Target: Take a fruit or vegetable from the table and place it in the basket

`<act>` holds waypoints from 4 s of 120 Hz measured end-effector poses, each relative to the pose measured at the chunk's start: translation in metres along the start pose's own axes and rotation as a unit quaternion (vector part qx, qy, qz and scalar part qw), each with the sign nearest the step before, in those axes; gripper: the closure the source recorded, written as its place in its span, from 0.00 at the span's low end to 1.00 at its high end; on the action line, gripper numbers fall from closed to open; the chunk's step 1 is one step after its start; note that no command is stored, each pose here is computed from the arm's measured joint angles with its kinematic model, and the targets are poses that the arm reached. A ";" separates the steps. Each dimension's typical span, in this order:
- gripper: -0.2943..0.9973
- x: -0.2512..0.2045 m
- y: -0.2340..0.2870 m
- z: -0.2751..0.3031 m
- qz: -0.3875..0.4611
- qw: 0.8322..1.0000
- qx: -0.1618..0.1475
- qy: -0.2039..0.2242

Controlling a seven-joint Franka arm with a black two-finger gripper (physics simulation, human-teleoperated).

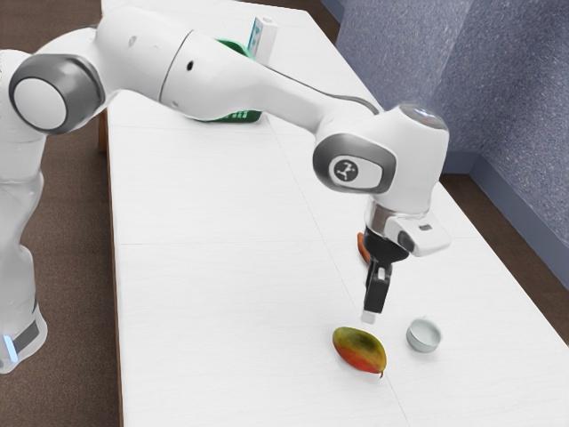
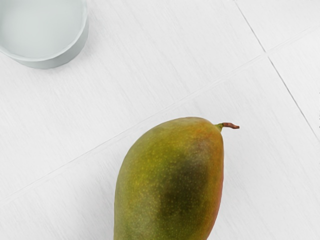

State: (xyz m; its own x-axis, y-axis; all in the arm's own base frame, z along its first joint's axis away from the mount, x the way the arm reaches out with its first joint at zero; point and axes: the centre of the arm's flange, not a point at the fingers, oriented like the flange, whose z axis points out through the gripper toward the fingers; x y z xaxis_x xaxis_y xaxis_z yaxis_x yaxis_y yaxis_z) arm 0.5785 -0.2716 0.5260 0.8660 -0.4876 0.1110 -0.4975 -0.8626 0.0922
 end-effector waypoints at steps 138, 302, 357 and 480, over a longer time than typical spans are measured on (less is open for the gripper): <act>0.23 -0.021 -0.008 0.065 0.172 0.984 -0.035 0.010; 0.48 0.000 -0.025 0.071 0.194 0.977 0.011 0.090; 0.64 -0.271 -0.338 -0.184 -0.177 0.961 0.173 0.126; 0.78 -0.492 -0.613 -0.197 -0.344 0.890 0.291 0.068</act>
State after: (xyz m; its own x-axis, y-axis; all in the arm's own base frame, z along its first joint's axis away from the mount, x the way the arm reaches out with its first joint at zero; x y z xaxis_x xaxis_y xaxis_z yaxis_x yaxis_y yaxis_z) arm 0.4470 0.5235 0.6098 0.9218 0.1702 0.3484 0.2931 -0.8941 -0.3387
